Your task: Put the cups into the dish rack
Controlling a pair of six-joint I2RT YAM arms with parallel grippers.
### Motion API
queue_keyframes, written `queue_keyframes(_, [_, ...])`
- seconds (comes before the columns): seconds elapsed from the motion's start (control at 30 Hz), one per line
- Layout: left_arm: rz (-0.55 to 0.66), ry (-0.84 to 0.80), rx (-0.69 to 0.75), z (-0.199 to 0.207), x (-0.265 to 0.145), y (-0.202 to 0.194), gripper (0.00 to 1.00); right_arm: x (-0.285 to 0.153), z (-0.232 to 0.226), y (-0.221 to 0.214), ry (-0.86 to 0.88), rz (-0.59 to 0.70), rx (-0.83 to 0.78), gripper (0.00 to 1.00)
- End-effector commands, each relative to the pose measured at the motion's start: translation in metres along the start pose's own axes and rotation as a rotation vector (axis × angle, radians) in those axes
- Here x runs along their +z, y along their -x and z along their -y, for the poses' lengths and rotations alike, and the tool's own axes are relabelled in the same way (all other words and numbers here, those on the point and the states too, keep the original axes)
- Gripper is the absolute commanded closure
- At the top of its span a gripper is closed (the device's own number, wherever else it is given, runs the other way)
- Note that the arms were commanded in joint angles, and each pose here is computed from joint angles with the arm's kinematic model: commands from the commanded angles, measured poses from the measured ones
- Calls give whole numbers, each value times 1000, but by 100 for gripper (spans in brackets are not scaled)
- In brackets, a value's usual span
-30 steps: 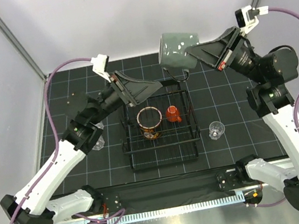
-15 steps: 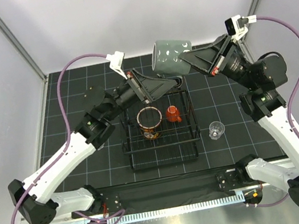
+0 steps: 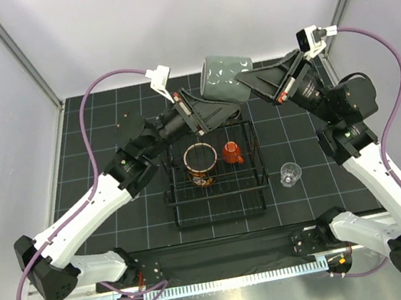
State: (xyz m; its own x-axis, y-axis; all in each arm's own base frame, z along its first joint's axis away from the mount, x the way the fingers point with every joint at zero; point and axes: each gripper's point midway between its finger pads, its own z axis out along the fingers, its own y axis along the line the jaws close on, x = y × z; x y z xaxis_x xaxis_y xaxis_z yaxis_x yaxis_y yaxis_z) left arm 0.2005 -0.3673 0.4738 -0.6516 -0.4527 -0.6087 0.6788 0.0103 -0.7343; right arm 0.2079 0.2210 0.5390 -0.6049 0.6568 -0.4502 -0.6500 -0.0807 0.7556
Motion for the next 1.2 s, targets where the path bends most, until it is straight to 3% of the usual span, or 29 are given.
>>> queue_keyframes(0.0, [78,-60,49,24,3,22,77,-2,-45,5,144,42,-69,96])
queue_keyframes(0.07, [84,-50,54,22,1,23,88,-1,-44,2,144,35,-64,96])
queue_keyframes(0.1, [91,-42,58,21,0,24,100,-2,-45,1,146,31,-65,96])
queue_keyframes(0.27, [97,11,110,16,-7,26,100,-2,-27,-4,70,12,-95,95])
queue_keyframes(0.37, [99,60,171,17,-15,36,100,-7,-7,-6,-58,-2,-175,78])
queue_keyframes(0.43, [63,129,226,12,-25,42,100,-11,-3,-3,-120,-1,-229,61])
queue_keyframes(0.5, [46,246,252,-15,-42,56,100,-20,19,-5,-249,-39,-293,51])
queue_keyframes(0.67, [96,381,271,-50,-92,106,100,-49,49,2,-460,-25,-416,48])
queue_keyframes(0.9, [191,678,368,-125,-164,170,100,-80,47,18,-585,10,-593,48])
queue_keyframes(1.07, [220,785,280,-191,-204,193,100,-89,37,24,-608,22,-651,48])
queue_keyframes(1.17, [168,790,269,-224,-206,194,100,-93,33,23,-601,19,-671,48])
